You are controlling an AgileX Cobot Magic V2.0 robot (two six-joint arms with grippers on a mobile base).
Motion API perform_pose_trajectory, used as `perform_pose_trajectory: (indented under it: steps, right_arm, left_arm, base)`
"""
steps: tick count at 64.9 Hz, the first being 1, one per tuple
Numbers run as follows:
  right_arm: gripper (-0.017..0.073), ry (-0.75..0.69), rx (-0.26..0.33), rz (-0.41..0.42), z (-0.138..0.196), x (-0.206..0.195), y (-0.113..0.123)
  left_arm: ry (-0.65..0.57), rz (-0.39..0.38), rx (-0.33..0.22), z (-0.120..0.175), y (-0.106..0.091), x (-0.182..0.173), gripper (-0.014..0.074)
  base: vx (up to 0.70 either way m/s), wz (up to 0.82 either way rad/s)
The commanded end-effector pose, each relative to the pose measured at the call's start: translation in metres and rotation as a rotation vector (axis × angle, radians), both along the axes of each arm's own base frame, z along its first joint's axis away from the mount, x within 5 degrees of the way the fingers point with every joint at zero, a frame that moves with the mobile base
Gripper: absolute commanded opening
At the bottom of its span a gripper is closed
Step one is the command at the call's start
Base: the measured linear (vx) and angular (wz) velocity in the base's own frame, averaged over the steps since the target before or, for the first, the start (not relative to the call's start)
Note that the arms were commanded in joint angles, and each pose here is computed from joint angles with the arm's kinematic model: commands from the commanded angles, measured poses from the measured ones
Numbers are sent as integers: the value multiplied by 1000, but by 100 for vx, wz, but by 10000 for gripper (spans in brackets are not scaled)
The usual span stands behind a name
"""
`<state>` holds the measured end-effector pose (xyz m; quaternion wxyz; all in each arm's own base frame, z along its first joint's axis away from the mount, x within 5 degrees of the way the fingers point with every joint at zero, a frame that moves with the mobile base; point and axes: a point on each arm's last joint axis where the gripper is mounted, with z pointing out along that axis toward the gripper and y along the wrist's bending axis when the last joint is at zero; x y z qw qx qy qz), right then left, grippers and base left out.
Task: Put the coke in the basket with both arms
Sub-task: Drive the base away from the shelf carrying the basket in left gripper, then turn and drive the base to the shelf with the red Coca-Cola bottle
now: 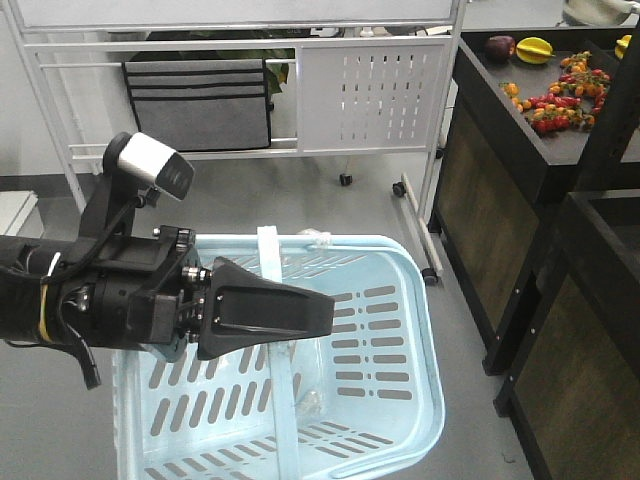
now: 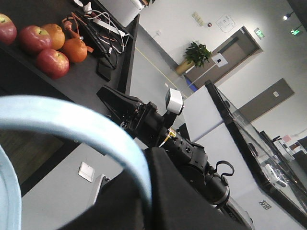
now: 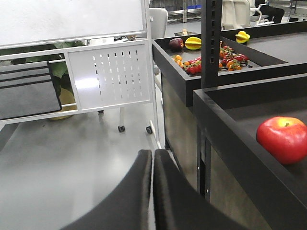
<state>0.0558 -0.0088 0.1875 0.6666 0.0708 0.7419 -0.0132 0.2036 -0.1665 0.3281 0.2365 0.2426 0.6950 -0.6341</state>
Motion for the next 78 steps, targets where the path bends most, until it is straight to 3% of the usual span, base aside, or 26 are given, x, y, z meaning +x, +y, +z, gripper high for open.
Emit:
perform_pose_trajectory:
  steps: [1, 78]
  right_arm:
    - [-4, -69, -22, 22, 3, 0, 2]
    - [-4, -71, -22, 23, 4, 0, 2]
  left_arm:
    - [-21, -155, -166, 28, 2, -20, -7]
    - [-21, -155, -166, 28, 2, -20, -7]
  base:
    - [22, -6]
    - [24, -3]
